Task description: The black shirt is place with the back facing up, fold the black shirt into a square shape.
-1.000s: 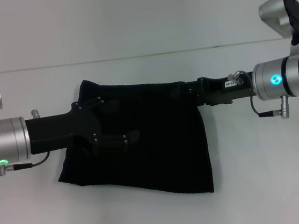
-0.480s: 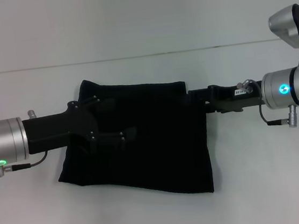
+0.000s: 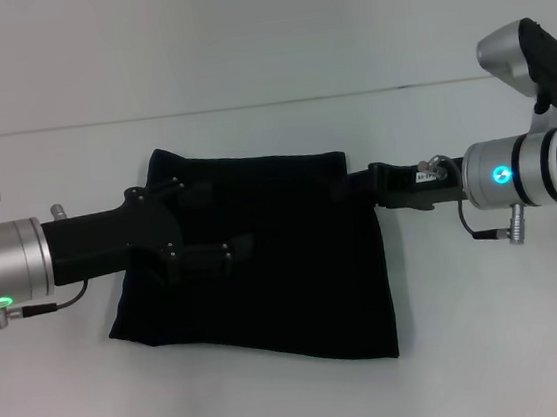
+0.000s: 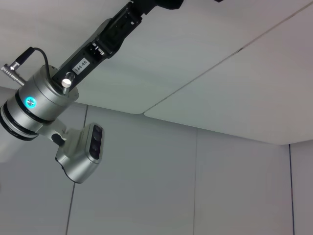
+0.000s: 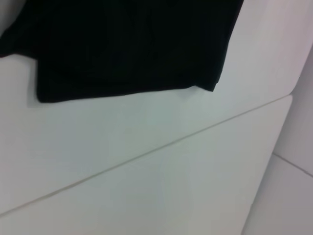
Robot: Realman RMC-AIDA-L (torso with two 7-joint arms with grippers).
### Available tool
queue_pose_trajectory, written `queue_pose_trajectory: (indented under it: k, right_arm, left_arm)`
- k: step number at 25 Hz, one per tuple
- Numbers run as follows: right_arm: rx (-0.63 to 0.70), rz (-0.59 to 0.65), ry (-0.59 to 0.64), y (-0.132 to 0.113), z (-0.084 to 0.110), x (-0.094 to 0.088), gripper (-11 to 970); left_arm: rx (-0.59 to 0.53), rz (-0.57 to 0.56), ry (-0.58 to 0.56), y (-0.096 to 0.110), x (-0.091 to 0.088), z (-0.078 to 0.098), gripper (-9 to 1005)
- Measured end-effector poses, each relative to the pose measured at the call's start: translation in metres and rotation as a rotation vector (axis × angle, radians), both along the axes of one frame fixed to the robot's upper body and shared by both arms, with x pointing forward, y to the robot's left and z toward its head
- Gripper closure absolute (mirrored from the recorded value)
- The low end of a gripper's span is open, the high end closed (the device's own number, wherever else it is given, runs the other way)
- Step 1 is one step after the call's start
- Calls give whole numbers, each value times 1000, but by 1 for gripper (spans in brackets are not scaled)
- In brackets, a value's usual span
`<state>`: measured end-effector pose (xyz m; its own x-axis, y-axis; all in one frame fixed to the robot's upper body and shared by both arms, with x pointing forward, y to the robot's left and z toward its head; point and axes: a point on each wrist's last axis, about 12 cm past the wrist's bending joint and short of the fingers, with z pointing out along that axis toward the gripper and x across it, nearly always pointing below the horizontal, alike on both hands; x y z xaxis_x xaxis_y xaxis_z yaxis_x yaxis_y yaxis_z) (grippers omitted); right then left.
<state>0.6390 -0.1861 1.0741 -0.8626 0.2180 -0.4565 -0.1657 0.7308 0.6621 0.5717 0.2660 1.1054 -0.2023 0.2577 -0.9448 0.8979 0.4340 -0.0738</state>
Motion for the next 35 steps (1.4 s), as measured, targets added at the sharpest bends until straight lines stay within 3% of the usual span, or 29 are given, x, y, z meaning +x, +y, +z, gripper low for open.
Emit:
queue_pose_trajectory:
  k: [7, 15, 21, 35]
  right_arm:
    - [-8, -13, -8, -3, -1, 0, 628]
    - [-16, -18, -36, -8, 5, 6, 865]
    - [-21, -18, -50, -12, 10, 10, 946]
    - [-24, -23, -53, -17, 10, 10, 944]
  left_arm:
    - [1, 10, 7, 1, -1, -3, 45]
    - [-1, 10, 8, 0, -1, -3, 45]
    - [-6, 21, 2, 1, 0, -2, 48]
    - [-12, 34, -3, -2, 3, -2, 63]
